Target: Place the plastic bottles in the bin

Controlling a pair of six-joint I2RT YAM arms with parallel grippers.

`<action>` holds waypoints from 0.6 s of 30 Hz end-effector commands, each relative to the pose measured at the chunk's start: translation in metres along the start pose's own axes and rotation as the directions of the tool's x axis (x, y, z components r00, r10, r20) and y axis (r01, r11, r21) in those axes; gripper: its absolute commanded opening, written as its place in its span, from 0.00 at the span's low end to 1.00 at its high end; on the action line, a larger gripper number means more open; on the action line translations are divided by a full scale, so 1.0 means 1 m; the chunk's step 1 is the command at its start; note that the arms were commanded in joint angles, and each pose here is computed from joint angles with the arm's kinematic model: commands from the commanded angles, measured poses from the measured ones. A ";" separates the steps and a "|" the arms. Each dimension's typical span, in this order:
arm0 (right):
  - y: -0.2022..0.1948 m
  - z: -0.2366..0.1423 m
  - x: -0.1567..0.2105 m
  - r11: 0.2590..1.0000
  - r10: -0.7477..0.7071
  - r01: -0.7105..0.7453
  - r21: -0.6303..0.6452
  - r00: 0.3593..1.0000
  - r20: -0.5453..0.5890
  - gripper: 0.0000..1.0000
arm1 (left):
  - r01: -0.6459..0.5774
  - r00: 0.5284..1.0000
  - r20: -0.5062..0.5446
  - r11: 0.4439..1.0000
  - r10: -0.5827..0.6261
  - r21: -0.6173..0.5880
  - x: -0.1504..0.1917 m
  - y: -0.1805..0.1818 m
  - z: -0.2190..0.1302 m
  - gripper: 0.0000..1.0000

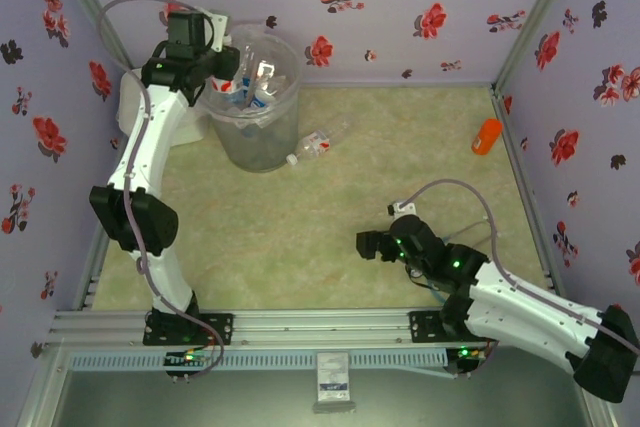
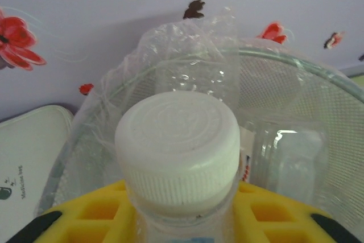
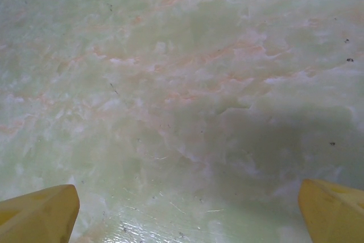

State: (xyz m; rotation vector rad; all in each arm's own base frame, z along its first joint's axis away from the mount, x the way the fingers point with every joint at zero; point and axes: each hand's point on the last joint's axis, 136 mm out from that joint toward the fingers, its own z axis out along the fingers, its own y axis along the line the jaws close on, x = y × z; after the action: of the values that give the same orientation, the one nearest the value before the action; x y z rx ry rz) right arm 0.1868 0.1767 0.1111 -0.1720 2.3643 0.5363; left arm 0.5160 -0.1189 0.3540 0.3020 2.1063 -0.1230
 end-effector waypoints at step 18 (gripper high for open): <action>0.013 0.029 -0.104 0.964 0.253 -0.261 0.045 0.958 0.132 0.96 | 0.009 0.993 -0.116 1.000 -0.009 0.001 -0.003 -0.008 -0.049 0.71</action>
State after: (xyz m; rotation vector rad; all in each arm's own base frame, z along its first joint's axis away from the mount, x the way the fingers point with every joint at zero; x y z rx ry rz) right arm 0.2591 0.1978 0.1512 0.0647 2.3264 0.5340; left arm 0.4852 -0.1200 0.3705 0.3249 2.2427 -0.1499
